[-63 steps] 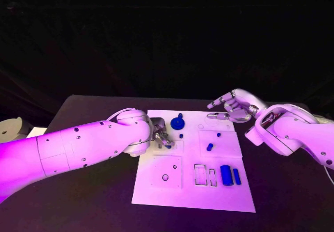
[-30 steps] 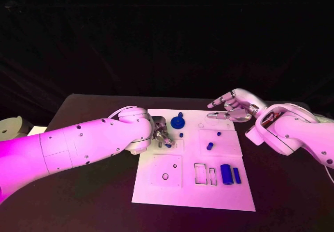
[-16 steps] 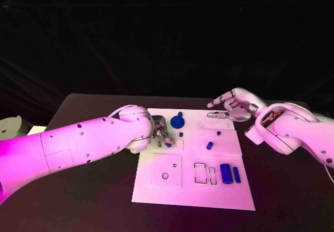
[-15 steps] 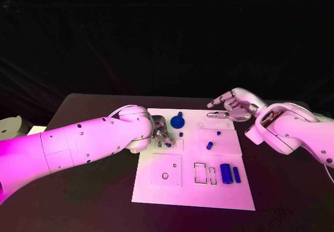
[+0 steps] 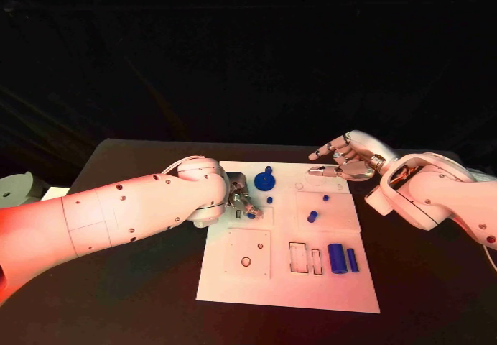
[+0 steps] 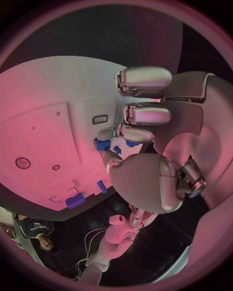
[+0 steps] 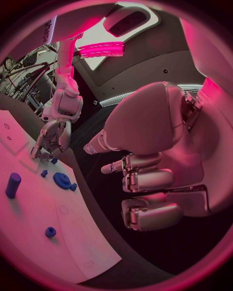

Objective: Assemble the parts on the task board

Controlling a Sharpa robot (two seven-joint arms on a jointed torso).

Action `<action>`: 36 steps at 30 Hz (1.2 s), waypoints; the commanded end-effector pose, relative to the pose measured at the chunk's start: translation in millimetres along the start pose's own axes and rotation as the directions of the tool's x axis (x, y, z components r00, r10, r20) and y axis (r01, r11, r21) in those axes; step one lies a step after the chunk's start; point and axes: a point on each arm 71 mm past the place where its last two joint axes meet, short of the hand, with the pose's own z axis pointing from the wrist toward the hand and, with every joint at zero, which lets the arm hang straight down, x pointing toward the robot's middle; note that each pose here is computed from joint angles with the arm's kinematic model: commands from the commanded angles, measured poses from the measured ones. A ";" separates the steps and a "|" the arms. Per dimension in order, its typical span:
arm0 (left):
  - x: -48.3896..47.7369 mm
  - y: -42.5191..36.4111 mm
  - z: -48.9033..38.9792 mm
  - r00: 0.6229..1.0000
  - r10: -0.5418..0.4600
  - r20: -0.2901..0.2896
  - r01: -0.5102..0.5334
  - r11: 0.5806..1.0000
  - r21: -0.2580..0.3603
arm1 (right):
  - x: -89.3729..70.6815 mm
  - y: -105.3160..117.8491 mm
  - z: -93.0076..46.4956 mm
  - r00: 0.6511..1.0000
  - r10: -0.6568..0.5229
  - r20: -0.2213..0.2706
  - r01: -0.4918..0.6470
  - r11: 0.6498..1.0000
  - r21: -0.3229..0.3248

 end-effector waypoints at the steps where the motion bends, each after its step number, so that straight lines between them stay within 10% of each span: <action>1: 7.6 -0.4 1.7 0.999 0.018 -0.043 -0.018 1.000 -0.003 | 1.6 0.9 -0.2 1.000 -0.001 -0.013 0.001 1.000 -0.006; 36: 0.6 3.1 -3.9 0.994 -0.113 -0.007 0.113 0.993 0.016 | 2.3 -1.3 -0.1 1.000 -0.001 -0.022 0.001 1.000 0.003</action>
